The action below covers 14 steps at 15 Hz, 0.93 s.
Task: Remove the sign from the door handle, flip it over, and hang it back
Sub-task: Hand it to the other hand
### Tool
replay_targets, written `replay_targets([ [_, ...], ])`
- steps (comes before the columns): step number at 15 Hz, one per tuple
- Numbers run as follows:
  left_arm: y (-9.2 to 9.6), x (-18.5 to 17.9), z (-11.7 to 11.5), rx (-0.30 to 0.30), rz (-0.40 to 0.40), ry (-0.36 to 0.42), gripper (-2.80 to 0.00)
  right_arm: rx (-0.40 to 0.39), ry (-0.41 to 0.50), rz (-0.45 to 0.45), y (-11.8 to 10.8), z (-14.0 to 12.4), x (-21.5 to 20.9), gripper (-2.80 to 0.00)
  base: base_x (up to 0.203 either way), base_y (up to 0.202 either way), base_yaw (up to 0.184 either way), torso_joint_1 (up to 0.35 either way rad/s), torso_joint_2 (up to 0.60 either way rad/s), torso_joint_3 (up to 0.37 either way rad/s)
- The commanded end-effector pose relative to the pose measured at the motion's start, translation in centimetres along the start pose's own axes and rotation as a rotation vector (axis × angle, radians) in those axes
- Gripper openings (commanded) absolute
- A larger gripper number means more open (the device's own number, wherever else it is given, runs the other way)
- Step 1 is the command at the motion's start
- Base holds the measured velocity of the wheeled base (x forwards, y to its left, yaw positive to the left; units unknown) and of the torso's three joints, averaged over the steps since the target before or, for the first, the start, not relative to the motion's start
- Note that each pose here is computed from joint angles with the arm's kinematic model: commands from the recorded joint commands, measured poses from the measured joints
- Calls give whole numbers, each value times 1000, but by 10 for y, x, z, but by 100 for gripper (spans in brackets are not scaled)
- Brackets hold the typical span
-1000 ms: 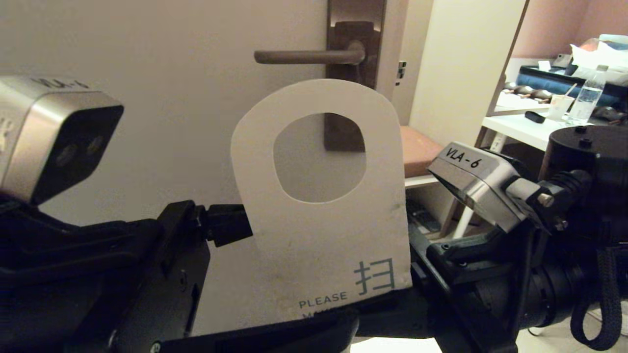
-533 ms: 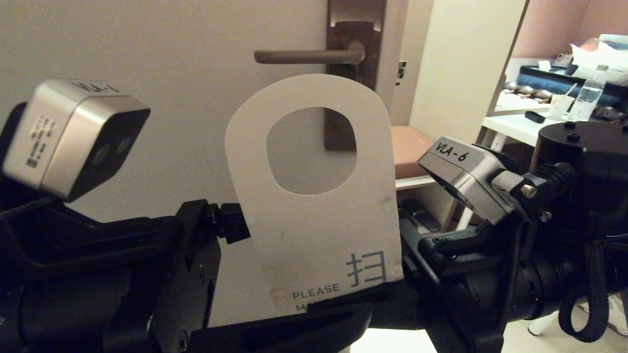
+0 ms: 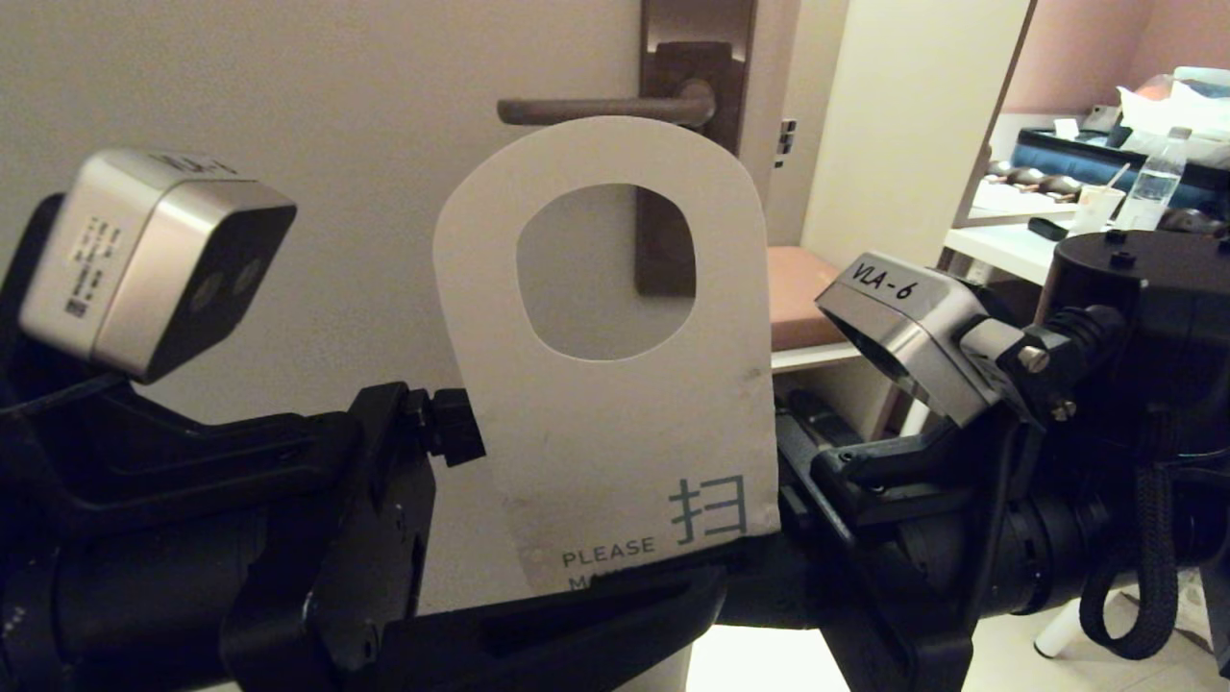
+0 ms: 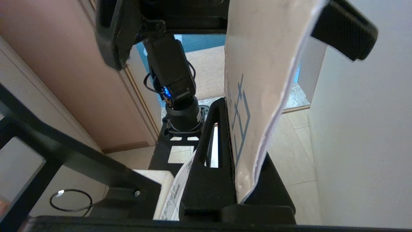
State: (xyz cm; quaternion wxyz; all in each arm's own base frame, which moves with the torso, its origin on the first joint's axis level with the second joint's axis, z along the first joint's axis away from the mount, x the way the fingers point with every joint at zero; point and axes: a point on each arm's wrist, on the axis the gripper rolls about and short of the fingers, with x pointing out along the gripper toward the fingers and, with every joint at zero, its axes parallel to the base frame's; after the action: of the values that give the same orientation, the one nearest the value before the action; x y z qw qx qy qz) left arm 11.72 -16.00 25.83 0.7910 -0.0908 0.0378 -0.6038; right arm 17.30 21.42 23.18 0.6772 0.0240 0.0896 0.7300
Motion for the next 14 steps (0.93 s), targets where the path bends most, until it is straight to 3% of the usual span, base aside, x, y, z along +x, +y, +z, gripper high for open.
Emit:
replay_targets([
  [1,0,0,1,-10,3,-6,0,-2,-1,6,-1,0,1,-280,0,0,0,0,0,0],
  [14,0,-1,1,-26,16,-22,0,-32,-50,-5,-3,10,3,-280,0,0,0,0,0,0],
])
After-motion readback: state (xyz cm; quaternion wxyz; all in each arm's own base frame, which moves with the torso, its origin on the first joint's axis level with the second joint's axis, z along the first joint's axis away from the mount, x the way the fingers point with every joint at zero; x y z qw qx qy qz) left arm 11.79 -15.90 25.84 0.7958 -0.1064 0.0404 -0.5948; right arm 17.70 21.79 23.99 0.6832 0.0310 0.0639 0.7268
